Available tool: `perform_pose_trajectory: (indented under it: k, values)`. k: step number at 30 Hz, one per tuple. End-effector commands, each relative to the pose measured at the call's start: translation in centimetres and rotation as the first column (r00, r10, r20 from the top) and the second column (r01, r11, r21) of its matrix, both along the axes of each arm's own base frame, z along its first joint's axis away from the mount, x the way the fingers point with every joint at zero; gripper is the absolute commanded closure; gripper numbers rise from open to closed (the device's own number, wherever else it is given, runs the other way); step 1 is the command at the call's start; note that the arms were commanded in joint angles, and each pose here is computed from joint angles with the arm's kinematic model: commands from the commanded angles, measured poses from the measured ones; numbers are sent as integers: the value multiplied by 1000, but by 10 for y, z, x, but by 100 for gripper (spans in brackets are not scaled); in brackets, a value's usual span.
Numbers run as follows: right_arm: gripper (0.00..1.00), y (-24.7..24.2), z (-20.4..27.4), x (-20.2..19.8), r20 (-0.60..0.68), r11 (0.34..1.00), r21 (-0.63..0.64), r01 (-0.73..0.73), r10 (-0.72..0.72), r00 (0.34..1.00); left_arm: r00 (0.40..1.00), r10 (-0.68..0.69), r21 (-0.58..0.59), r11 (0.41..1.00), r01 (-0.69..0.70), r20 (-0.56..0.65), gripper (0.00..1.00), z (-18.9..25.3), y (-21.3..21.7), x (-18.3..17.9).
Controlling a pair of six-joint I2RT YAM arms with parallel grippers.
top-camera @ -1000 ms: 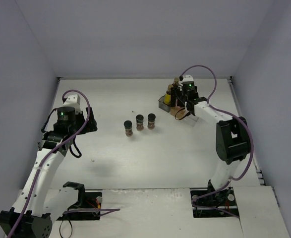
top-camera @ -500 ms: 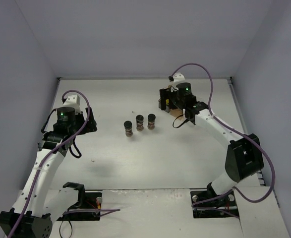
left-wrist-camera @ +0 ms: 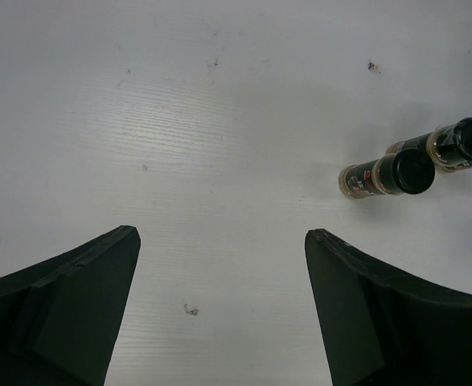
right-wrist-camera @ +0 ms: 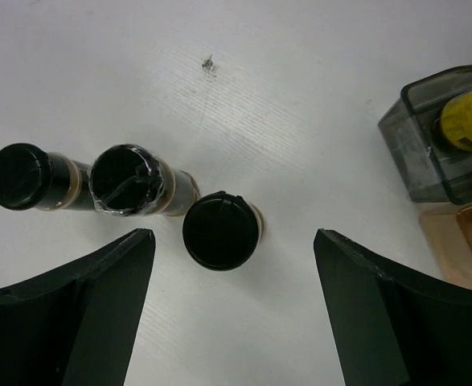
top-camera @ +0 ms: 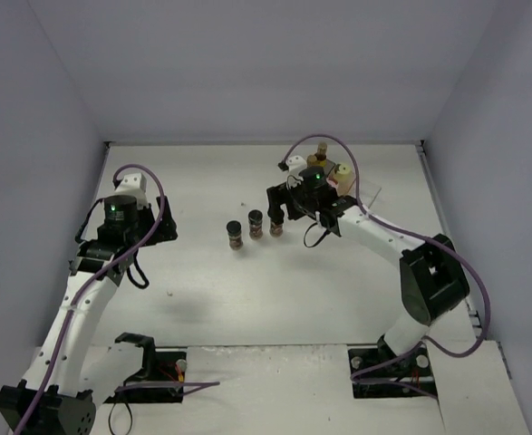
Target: Organize the condiment bottles
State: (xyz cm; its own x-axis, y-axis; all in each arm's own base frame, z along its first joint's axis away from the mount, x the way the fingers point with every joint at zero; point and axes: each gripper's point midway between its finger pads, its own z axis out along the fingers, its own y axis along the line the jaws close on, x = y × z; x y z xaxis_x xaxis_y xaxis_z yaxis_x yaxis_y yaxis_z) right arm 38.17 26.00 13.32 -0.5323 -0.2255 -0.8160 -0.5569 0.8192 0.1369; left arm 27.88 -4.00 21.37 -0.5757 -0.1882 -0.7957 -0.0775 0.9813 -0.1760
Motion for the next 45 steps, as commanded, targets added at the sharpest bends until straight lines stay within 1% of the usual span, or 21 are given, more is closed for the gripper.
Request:
perform_pose_trajectory:
  k: [1, 5, 7, 8, 11, 14, 16, 17, 20, 23, 25, 26, 28, 29, 31, 34, 35, 37, 40, 42, 45]
  values:
    - [18, 21, 11, 7, 49, 998, 45, -43, 41, 998, 999, 10, -18, 1000, -9, 51, 14, 13, 0, 9]
    - [20, 25, -4, 7, 24, 998, 28, -47, 46, 999, 999, 10, -18, 1000, -9, 51, 14, 13, 0, 9]
    - [25, 26, -9, 8, 21, 999, 25, -44, 44, 999, 999, 10, -18, 1000, -9, 50, 14, 13, 0, 9]
    - [30, 25, -10, 9, 21, 999, 21, -39, 39, 999, 999, 10, -18, 1000, -9, 51, 15, 13, 0, 9]
    - [41, 21, -13, 12, 30, 1000, 2, -18, 18, 999, 999, 10, -18, 1000, -9, 51, 14, 13, 0, 9]
    - [65, 16, -9, 15, 50, 1000, -8, 3, -2, 999, 999, 12, -18, 1000, -11, 53, 14, 14, 0, 8]
    - [74, 13, -6, 16, 62, 1000, -10, 15, -14, 998, 999, 12, -18, 1000, -11, 53, 15, 14, 0, 8]
    - [83, 10, -2, 17, 75, 1000, -13, 29, -28, 997, 999, 10, -18, 1000, -9, 53, 14, 14, 0, 8]
    - [92, -1, 6, 20, 100, 996, -37, 76, -72, 992, 998, 10, -19, 1000, -9, 56, 14, 15, 0, 8]
    - [96, -20, 29, 27, 136, 990, -18, 139, -135, 981, 998, 10, -19, 1000, -9, 54, 14, 14, 0, 8]
    - [98, -42, 51, 33, 165, 980, 10, 198, -197, 966, 998, 10, -19, 1000, -9, 56, 14, 15, 0, 8]
    - [99, -51, 72, 35, 192, 974, 44, 222, -227, 955, 998, 10, -19, 1000, -9, 56, 15, 15, 0, 8]
    - [100, -69, 87, 37, 195, 962, 58, 268, -274, 942, 998, 10, -19, 1000, -9, 56, 15, 15, 0, 8]
    - [100, -86, 102, 41, 206, 948, 84, 308, -319, 925, 998, 10, -19, 1000, -9, 56, 15, 15, 0, 8]
    - [100, -104, 120, 42, 215, 930, 95, 355, -367, 905, 998, 12, -19, 1000, -11, 54, 15, 14, 0, 8]
    - [100, -142, 145, 47, 263, 879, 108, 464, -475, 840, 998, 10, -19, 1000, -9, 54, 15, 14, 0, 8]
    - [100, -159, 149, 49, 266, 855, 108, 507, -517, 814, 998, 12, -19, 1000, -11, 54, 14, 14, 0, 8]
    - [100, -177, 155, 55, 266, 823, 121, 555, -566, 781, 999, 12, -18, 1000, -11, 51, 14, 13, 0, 8]
    - [100, -206, 149, 65, 241, 774, 138, 618, -632, 737, 999, 12, -18, 1000, -11, 51, 15, 13, 0, 8]
    - [100, -217, 138, 74, 218, 761, 140, 634, -648, 730, 999, 10, -18, 1000, -9, 50, 15, 13, 0, 9]
    - [100, -219, 116, 84, 177, 760, 128, 638, -650, 739, 999, 10, -18, 1000, -9, 50, 15, 13, 0, 9]
